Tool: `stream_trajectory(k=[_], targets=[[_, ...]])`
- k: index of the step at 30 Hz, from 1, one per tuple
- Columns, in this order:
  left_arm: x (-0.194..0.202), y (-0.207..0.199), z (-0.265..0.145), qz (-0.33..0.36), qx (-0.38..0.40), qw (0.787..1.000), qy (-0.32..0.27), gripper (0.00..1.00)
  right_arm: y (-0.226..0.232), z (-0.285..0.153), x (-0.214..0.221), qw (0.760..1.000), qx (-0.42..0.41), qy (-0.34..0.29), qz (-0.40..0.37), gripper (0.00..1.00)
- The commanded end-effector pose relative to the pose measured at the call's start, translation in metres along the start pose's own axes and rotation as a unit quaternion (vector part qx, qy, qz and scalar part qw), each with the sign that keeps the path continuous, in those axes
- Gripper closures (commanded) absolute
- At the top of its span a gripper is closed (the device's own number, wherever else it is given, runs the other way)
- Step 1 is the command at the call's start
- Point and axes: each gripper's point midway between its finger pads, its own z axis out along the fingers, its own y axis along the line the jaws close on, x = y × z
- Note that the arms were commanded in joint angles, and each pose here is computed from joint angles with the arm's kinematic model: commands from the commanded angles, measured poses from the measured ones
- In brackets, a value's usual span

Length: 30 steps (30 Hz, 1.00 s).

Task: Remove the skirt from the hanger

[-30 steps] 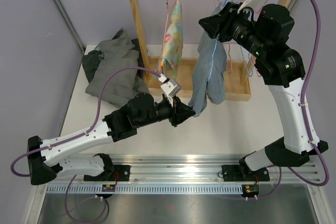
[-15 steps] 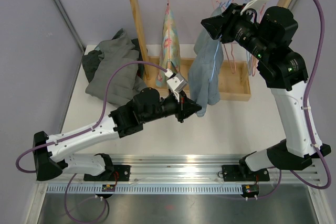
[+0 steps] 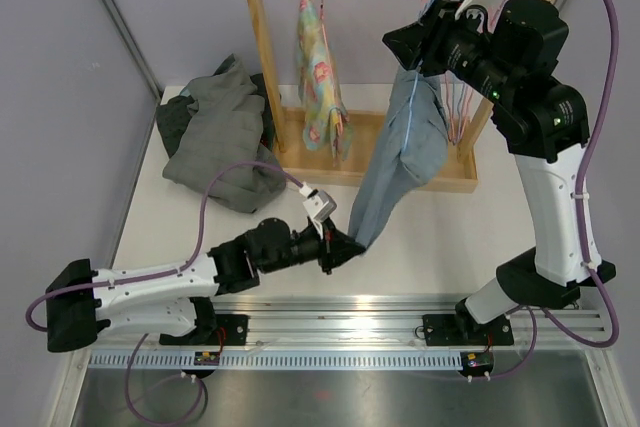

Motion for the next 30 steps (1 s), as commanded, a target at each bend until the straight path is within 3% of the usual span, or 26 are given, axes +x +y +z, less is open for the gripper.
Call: stream_trajectory(k=[1,3,9,20,30], targets=[[0.089,0.015,-0.019,-0.048,-0.029,0.994,0.092,1.00,0.025,-0.022,-0.079,0.990,-0.033,-0.135,-0.035,1.00],[0.115,0.017,-0.029,-0.058,-0.036,0.991,0.112,1.00,0.027,-0.022,-0.082,0.989,-0.035,-0.138,-0.036,1.00],[0.137,0.014,-0.045,-0.064,-0.051,0.989,0.125,1.00,0.025,-0.015,-0.072,0.991,-0.037,-0.125,-0.023,1.00],[0.077,-0.039,-0.051,-0.022,-0.023,0.995,0.093,1.00,0.020,0.036,-0.042,0.994,-0.064,-0.091,-0.003,1.00],[0.087,-0.048,-0.055,-0.031,-0.021,0.995,0.098,1.00,-0.012,0.091,-0.026,0.993,-0.084,-0.067,0.045,1.00]])
